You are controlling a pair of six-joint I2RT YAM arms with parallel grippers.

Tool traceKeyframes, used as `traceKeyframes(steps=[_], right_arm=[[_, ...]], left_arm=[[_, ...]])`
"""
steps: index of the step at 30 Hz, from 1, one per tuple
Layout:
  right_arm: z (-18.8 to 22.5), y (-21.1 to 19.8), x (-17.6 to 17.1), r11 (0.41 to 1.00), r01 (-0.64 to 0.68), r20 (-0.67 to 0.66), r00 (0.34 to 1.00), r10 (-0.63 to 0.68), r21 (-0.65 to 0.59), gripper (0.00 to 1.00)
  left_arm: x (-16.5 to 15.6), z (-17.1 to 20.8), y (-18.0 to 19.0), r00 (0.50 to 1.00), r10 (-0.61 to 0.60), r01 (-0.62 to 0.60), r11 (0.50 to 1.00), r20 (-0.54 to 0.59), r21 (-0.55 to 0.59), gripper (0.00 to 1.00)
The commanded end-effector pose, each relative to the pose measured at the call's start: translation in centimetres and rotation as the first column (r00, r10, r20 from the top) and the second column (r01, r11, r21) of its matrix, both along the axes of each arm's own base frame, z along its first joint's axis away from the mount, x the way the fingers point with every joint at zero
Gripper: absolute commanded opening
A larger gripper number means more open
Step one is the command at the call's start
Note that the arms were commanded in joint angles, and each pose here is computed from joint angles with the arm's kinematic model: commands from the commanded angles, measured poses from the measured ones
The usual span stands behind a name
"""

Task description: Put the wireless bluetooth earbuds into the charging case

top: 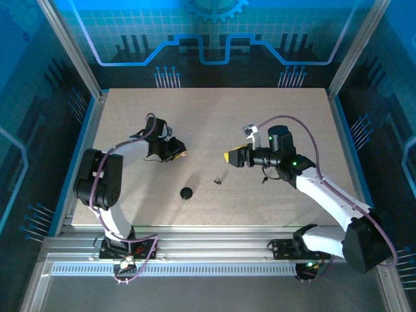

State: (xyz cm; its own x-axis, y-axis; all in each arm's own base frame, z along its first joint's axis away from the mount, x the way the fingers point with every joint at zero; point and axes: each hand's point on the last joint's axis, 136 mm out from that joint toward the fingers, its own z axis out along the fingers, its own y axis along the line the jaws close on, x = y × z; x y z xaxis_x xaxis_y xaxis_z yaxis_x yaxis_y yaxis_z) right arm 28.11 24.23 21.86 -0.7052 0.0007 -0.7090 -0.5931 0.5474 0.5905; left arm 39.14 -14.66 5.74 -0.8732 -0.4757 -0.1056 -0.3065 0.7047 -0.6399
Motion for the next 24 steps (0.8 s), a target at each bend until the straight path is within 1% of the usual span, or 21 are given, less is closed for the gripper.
traceKeyframes(steps=[1, 10, 13, 15, 17, 18, 21, 24], right_arm=[[0.1, -0.4, -0.1, 1.000, 0.004, 0.008, 1.000, -0.004, 0.010, 0.58], [0.1, -0.3, -0.3, 1.000, -0.004, 0.012, 1.000, 0.004, 0.011, 0.58], [0.0, -0.3, -0.3, 1.000, -0.005, 0.012, 1.000, 0.005, 0.010, 0.58], [0.0, -0.3, -0.4, 1.000, -0.009, 0.012, 1.000, 0.009, 0.010, 0.58], [0.1, -0.3, -0.4, 1.000, -0.010, 0.016, 1.000, 0.010, 0.009, 0.58], [0.1, -0.3, -0.5, 1.000, -0.011, 0.018, 1.000, 0.011, 0.009, 0.58], [0.2, -0.4, -0.5, 1.000, -0.011, 0.024, 1.000, 0.011, 0.006, 0.58], [0.2, -0.4, -0.6, 1.000, -0.010, 0.026, 1.000, 0.010, 0.002, 0.58]], left_arm=[[-1.5, -1.0, 0.7, 0.993, 0.037, -0.041, 0.998, -0.108, -0.042, 0.16], [-2.7, -2.3, 2.3, 0.984, 0.065, -0.070, 0.997, -0.166, -0.024, 0.17], [-3.3, -3.0, 2.3, 0.977, 0.067, -0.075, 0.997, -0.201, -0.032, 0.20], [-3.6, -3.3, 2.6, 0.974, 0.078, -0.086, 0.996, -0.213, -0.029, 0.23], [-3.9, -3.4, 2.9, 0.971, 0.086, -0.093, 0.996, -0.222, -0.019, 0.30], [-4.1, -3.5, 3.2, 0.970, 0.089, -0.093, 0.996, -0.228, -0.007, 0.31], [-4.7, -3.5, 3.8, 0.966, 0.098, -0.092, 0.995, -0.240, 0.033, 0.36], [-5.1, -3.4, 4.4, 0.965, 0.103, -0.089, 0.994, -0.242, 0.070, 0.39]])
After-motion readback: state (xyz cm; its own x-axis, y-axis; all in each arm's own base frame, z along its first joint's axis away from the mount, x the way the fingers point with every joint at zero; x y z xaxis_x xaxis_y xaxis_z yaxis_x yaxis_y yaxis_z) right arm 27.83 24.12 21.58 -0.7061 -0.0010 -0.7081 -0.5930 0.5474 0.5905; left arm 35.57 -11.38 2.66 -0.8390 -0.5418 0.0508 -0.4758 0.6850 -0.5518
